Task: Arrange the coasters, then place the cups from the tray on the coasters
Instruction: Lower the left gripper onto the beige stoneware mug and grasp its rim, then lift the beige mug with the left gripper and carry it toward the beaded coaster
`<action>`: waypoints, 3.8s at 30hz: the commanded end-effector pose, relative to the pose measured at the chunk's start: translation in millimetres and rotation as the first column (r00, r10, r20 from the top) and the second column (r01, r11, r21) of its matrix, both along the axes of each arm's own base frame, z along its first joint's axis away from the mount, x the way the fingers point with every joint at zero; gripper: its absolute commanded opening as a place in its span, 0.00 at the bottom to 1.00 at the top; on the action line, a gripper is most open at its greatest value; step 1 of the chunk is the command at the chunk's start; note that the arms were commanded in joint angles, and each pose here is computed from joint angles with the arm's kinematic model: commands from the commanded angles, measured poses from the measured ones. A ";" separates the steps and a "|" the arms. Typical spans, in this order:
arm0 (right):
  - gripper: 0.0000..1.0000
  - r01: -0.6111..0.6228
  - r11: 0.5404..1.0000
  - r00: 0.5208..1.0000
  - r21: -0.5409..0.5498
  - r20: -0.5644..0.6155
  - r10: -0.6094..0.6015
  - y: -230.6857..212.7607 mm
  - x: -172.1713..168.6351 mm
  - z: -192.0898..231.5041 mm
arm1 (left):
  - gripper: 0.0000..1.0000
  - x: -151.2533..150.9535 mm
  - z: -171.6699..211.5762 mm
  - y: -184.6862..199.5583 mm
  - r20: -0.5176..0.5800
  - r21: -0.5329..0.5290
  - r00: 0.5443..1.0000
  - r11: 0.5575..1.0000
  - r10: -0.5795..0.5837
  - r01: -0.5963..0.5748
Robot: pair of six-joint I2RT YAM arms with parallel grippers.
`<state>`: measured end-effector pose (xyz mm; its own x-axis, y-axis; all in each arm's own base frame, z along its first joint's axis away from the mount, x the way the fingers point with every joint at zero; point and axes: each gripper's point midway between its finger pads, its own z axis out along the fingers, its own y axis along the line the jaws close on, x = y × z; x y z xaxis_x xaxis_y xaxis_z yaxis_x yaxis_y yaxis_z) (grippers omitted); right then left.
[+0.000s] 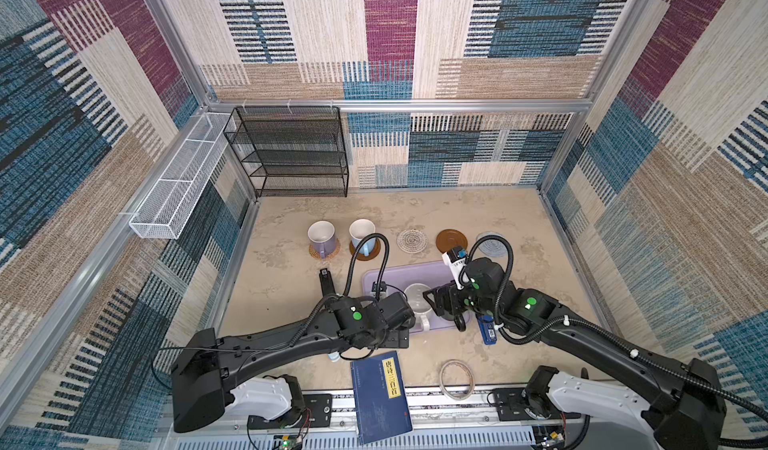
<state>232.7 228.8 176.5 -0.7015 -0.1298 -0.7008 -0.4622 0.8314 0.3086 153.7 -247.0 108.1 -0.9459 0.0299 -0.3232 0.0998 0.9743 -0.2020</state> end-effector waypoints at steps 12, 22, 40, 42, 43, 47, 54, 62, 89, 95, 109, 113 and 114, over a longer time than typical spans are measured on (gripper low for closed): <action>1.00 0.023 0.999 1.000 0.046 -0.003 -0.023 0.1 -0.1 4.3 | 0.82 13.2 -33.7 0.6 0.021 0.064 0.998 0.996 0.058 -0.059; 1.00 0.012 0.997 1.000 0.078 -0.003 -0.012 5.5 0.0 7.7 | 0.55 19.1 -39.3 15.1 0.039 0.061 0.997 0.996 0.062 -0.065; 1.00 0.050 0.993 0.998 0.103 -0.038 -0.047 2.3 -2.8 -3.7 | 0.33 28.7 -47.4 18.4 0.060 0.132 0.998 0.990 0.034 -0.041; 1.00 0.053 0.993 0.998 0.103 -0.041 -0.049 1.9 -3.2 -3.7 | 0.32 27.3 -50.3 21.8 0.052 0.151 0.998 0.988 0.035 -0.042; 0.99 0.058 0.993 0.998 0.102 -0.039 -0.054 1.0 -2.6 -3.6 | 0.31 27.1 -51.4 22.4 0.051 0.153 0.998 0.987 0.037 -0.044; 1.00 0.065 0.993 0.997 0.102 -0.039 -0.061 -0.5 -2.9 -3.7 | 0.30 27.1 -49.6 25.7 0.056 0.173 0.998 0.984 0.037 -0.046; 0.99 0.069 0.991 0.997 0.116 -0.038 -0.065 0.5 -2.2 -2.3 | 0.30 34.5 -48.2 27.1 0.093 0.190 0.995 0.980 0.039 -0.056; 1.00 0.079 0.990 0.997 0.113 -0.036 -0.075 -3.5 -3.6 -4.1 | 0.26 36.9 -50.2 25.5 0.093 0.211 0.995 0.977 0.026 -0.045; 1.00 0.076 0.989 0.997 0.130 -0.015 -0.074 -5.8 -5.7 -1.0 | 0.00 49.3 -29.4 26.2 0.132 0.237 0.991 0.971 0.005 -0.036; 0.99 0.019 0.986 1.000 0.169 0.003 -0.020 3.7 -8.9 5.7 | 0.00 51.6 -14.5 27.6 0.164 0.212 0.986 0.976 0.004 -0.040; 1.00 -0.094 0.953 0.994 0.289 0.079 0.074 28.4 -4.3 47.0 | 0.00 62.4 31.1 32.2 0.210 0.160 0.978 0.986 0.016 -0.051; 0.99 -0.141 0.931 0.987 0.336 0.118 0.107 33.9 -1.7 63.9 | 0.00 69.1 44.7 28.8 0.218 0.130 0.976 0.991 0.013 -0.042; 1.00 -0.144 0.930 0.986 0.337 0.129 0.106 33.0 0.2 67.1 | 0.00 71.5 48.3 27.9 0.221 0.124 0.975 0.992 0.012 -0.040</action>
<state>231.3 252.5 218.5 -0.6643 0.0292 -0.7469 -0.5345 0.6799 0.5020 215.7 -217.3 142.7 -0.8777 0.0372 -0.4778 0.0734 0.9957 -0.0574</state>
